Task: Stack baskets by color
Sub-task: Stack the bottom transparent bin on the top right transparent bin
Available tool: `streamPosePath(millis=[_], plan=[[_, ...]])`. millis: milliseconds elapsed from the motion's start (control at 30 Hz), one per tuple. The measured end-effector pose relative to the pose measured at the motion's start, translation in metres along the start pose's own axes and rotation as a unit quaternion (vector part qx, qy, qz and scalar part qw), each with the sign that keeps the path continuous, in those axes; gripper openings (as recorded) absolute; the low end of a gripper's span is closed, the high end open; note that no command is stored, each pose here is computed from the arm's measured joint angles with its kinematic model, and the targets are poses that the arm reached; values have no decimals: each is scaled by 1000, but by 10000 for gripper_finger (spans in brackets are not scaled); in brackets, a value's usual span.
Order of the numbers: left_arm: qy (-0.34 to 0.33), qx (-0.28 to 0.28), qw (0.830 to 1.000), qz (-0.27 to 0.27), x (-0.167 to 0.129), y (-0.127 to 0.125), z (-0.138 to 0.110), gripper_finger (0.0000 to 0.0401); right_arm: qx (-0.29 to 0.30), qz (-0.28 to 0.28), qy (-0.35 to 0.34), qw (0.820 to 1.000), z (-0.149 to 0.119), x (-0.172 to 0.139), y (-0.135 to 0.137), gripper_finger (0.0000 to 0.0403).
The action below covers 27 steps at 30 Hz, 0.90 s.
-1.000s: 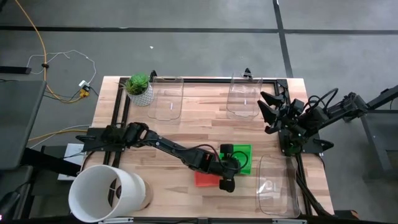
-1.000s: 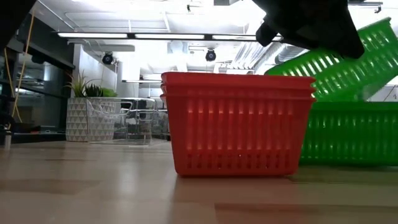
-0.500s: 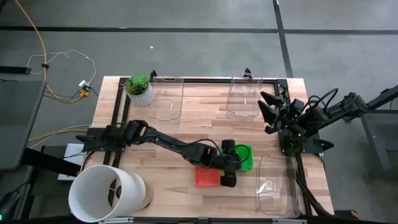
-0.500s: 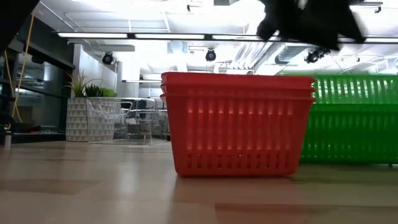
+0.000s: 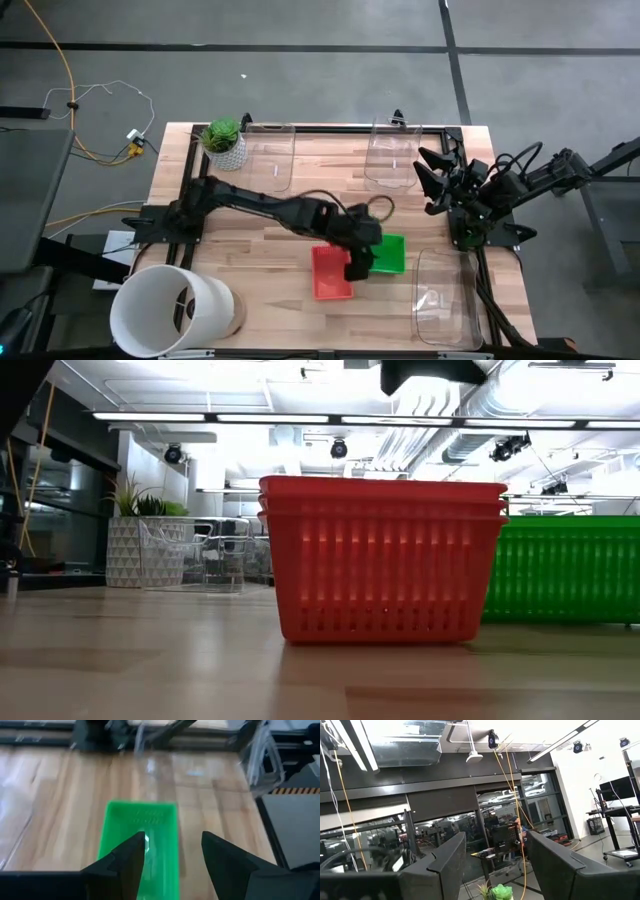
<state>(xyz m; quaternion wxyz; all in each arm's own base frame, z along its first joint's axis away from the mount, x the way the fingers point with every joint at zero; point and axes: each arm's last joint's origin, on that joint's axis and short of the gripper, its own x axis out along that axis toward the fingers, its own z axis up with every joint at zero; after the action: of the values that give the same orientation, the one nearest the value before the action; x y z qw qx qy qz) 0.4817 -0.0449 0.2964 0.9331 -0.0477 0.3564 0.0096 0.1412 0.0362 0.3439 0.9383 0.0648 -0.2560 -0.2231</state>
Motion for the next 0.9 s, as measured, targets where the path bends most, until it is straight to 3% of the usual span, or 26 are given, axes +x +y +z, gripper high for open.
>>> streamPosePath(millis=[167, 233, 400, 500, 667, 800, 900], plan=[[-47, -20, 999, 6, -42, 12, 3, 165, -5, -5, 7, 1000, -1, 0, 0, 197], [-96, -33, 995, 4, -62, 16, 3, 159, -7, -6, 9, 1000, -1, 0, -1, 197], [-170, -79, 982, -4, -98, 27, -35, 149, -15, -8, 21, 1000, -3, -1, -1, 197], [-241, -108, 964, -28, -121, 28, -62, 146, -21, -8, 33, 999, -5, -2, -1, 197], [-305, -126, 941, -72, -153, 24, -115, 137, -17, -6, 50, 999, -9, -2, 0, 197], [-350, -134, 922, -91, -187, 27, -136, 121, -11, -5, 59, 998, -12, -2, 0, 197], [-357, -133, 919, -97, -202, 28, -145, 106, -11, -3, 60, 998, -12, -2, 0, 197]])
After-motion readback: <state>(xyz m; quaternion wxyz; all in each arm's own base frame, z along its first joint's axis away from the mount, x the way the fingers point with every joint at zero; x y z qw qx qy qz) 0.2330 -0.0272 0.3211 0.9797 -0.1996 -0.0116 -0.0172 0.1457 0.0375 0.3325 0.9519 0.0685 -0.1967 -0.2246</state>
